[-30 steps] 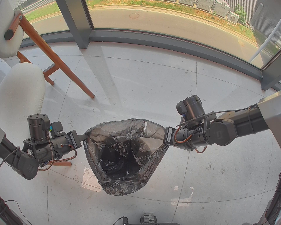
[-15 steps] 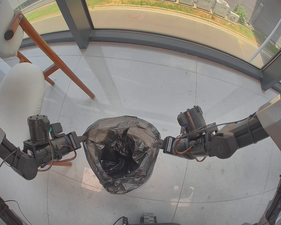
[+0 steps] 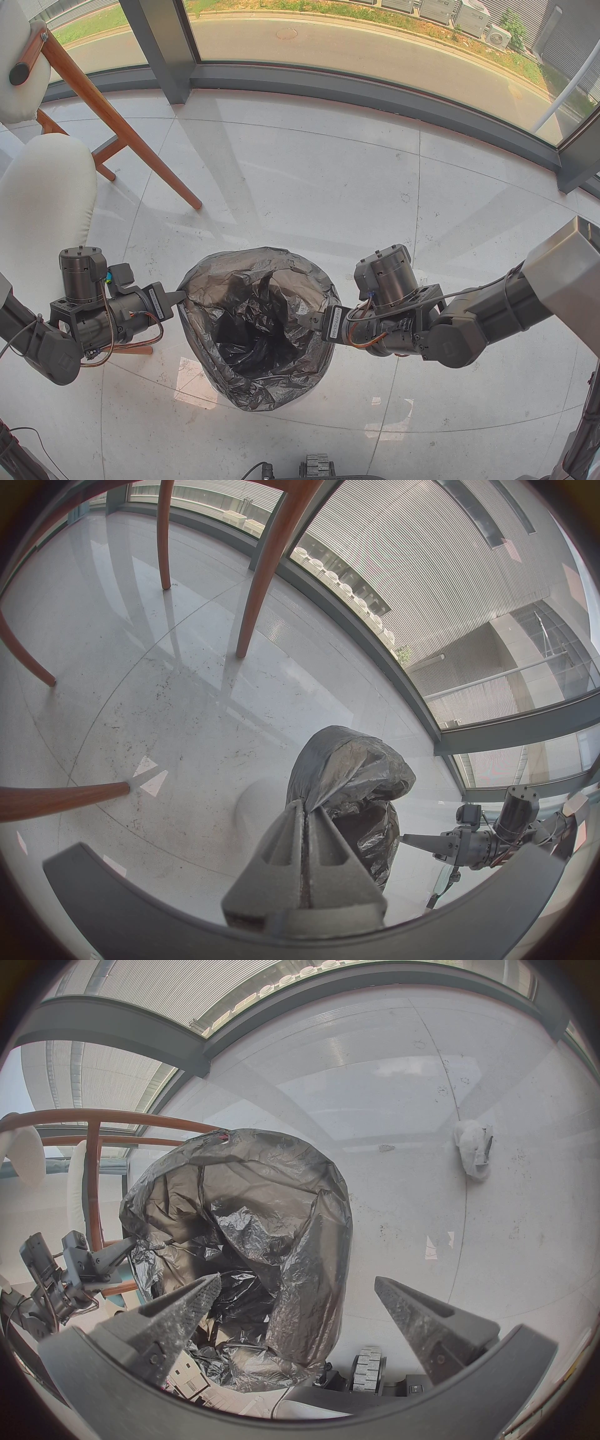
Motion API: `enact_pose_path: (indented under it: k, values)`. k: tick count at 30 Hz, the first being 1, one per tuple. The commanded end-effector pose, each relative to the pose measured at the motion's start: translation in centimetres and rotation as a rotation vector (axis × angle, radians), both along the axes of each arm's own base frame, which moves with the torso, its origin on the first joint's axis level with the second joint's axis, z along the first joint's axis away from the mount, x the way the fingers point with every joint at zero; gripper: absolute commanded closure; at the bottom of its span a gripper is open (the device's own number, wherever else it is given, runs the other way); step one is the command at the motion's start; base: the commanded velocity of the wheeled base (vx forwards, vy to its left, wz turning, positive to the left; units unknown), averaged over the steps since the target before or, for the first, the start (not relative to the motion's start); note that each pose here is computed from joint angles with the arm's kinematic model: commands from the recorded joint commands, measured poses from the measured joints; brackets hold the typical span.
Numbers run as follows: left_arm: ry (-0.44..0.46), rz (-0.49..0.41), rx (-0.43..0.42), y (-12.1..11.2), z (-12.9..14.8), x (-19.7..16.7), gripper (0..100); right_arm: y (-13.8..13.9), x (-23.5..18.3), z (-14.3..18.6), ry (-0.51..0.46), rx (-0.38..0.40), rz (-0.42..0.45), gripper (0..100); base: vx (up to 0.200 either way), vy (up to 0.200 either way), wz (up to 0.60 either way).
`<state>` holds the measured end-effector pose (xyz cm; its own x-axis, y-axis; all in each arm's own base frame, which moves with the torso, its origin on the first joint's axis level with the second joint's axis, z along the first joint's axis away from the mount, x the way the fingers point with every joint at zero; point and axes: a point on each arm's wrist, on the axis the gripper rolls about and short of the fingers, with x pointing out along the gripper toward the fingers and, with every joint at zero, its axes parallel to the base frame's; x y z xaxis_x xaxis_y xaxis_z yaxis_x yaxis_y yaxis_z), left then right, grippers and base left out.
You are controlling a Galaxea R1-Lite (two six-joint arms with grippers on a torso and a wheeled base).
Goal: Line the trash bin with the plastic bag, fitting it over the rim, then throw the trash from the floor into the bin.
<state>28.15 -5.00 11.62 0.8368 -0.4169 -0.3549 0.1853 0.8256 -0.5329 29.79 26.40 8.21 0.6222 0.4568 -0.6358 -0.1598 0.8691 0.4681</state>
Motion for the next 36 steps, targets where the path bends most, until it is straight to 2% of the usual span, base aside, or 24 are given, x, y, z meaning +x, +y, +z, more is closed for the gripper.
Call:
enact_pose_path:
  k: [1, 12, 16, 26, 36]
  values:
    - [0.002, -0.002, 0.006, 0.0, -0.1, 0.0, 100, 0.4, 0.3, -1.5, 0.020, -0.020, 0.002, 100, 0.000, 0.000, 0.00]
    - [0.016, -0.004, 0.007, 0.0, -0.3, -0.2, 100, 0.3, 0.1, -1.9, 0.033, -0.028, 0.000, 100, 0.000, 0.000, 0.00]
    - [0.030, -0.010, 0.023, 0.1, -0.7, -0.6, 100, -0.8, -0.9, -0.5, 0.026, -0.022, 0.001, 100, 0.000, 0.000, 0.00]
    - [0.159, -0.040, 0.109, 0.4, -2.3, -1.5, 100, -2.1, -2.6, -1.1, 0.065, -0.066, 0.004, 100, 0.000, 0.000, 0.00]
    - [0.148, -0.009, 0.110, 1.2, -2.2, -1.0, 100, -2.0, -2.7, -0.9, 0.051, -0.063, 0.010, 100, 0.000, 0.000, 0.00]
